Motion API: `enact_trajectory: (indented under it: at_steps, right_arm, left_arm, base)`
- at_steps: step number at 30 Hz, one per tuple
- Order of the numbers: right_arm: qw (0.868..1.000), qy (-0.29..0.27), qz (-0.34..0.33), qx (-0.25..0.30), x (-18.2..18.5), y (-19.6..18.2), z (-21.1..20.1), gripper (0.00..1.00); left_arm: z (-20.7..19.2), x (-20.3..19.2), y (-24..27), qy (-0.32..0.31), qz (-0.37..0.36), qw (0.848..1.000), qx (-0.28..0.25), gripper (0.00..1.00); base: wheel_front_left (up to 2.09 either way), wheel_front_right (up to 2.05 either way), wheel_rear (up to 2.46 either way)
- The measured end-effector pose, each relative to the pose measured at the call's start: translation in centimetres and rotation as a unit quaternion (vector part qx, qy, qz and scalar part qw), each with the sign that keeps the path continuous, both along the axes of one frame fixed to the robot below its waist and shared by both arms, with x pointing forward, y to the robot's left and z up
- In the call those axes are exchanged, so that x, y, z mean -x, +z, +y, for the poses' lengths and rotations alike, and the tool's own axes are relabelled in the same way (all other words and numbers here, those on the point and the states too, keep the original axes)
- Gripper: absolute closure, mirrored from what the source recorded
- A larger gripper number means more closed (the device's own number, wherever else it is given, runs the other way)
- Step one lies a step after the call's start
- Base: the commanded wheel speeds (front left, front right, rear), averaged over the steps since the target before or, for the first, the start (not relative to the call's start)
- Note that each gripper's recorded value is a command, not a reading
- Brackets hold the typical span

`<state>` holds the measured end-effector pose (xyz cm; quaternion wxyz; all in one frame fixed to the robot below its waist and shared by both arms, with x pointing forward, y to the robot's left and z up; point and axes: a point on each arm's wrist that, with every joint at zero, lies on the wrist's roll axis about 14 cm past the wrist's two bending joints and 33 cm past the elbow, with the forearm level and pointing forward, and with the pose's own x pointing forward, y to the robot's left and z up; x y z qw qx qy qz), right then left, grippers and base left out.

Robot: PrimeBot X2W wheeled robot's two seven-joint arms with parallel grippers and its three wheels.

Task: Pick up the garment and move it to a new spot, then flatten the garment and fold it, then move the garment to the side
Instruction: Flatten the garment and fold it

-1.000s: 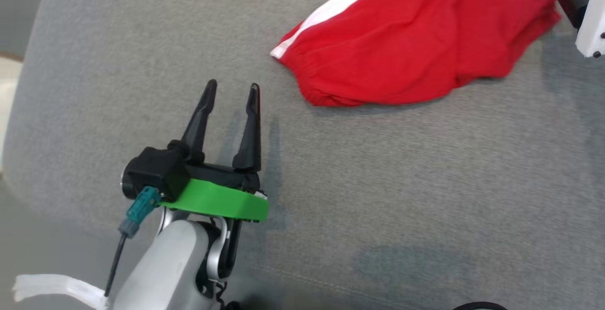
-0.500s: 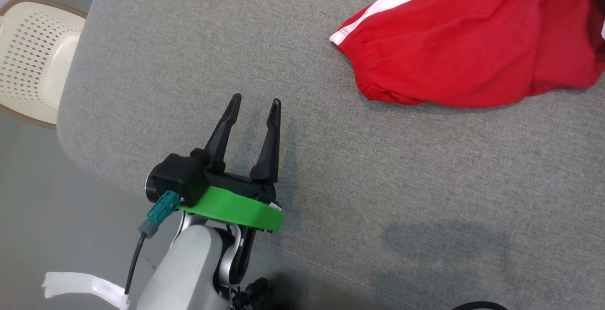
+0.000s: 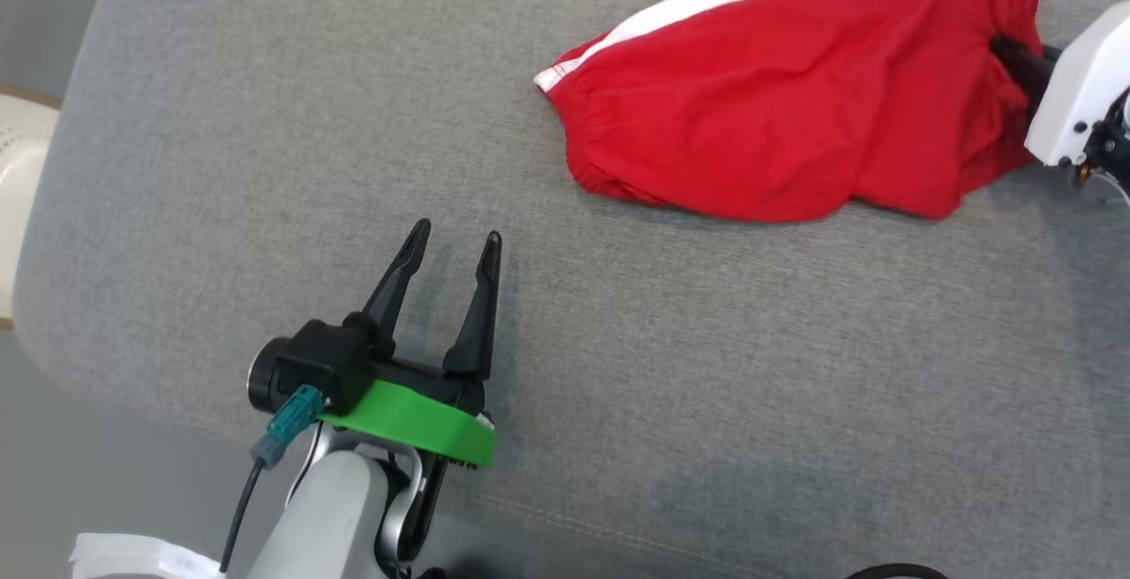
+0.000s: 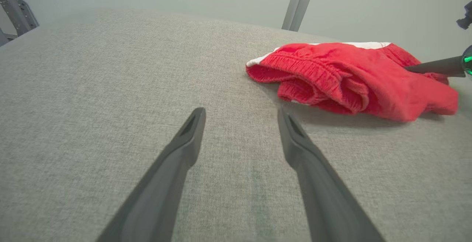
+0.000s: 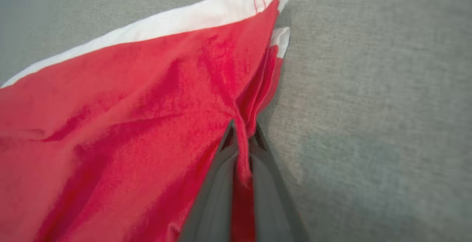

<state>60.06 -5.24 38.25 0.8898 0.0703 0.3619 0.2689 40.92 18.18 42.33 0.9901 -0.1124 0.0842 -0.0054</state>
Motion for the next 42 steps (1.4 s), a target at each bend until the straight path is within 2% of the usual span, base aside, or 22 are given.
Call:
enact_trajectory:
  at_steps: [7,12,18,22,26,30,33,35,42]
  right_arm:
    - [0.996,-0.089,0.006,-0.005,2.9,1.5,-7.2,1.00]
    - [0.987,-0.160,0.007,-0.006,5.6,1.8,-12.1,1.00]
    - [0.972,-0.229,-0.046,-0.006,6.1,5.6,-17.9,1.00]
    - [0.969,-0.230,-0.089,-0.005,5.6,8.7,-18.7,1.00]
    - [0.973,-0.181,-0.140,-0.011,4.7,12.9,-15.9,1.00]
    - [0.982,-0.107,-0.157,-0.020,3.9,14.7,-10.0,1.00]
    - [0.990,-0.042,-0.134,-0.018,4.2,13.7,-4.7,1.00]
    - [0.995,0.011,-0.096,-0.017,5.1,11.6,-0.1,1.00]
    - [0.996,0.067,-0.050,-0.016,6.0,8.1,5.4,1.00]
  left_arm:
    - [-3.2,-0.3,1.1,-0.051,-0.022,0.998,0.011,0.00]
    - [-5.5,0.6,1.5,-0.086,-0.026,0.996,0.021,0.00]
    - [-7.2,1.3,2.2,-0.110,-0.035,0.993,0.030,0.00]
    - [-7.8,1.4,2.5,-0.119,-0.039,0.992,0.033,0.00]
    - [-8.5,1.5,2.7,-0.127,-0.041,0.990,0.038,0.00]
    - [-9.1,1.5,2.5,-0.132,-0.037,0.989,0.046,0.00]
    - [-9.5,1.2,2.3,-0.139,-0.036,0.988,0.049,0.00]
    - [-9.9,0.8,2.2,-0.145,-0.035,0.988,0.049,0.00]
    - [-7.4,0.4,1.6,-0.111,-0.026,0.993,0.039,0.00]
  base:
    - [0.00,0.00,0.00]
    - [0.00,0.00,0.00]
    - [0.00,0.00,0.00]
    - [0.00,0.00,0.00]
    - [0.00,0.00,0.00]
    - [0.00,0.00,0.00]
    - [0.00,0.00,0.00]
    - [0.00,0.00,0.00]
    - [0.00,0.00,0.00]
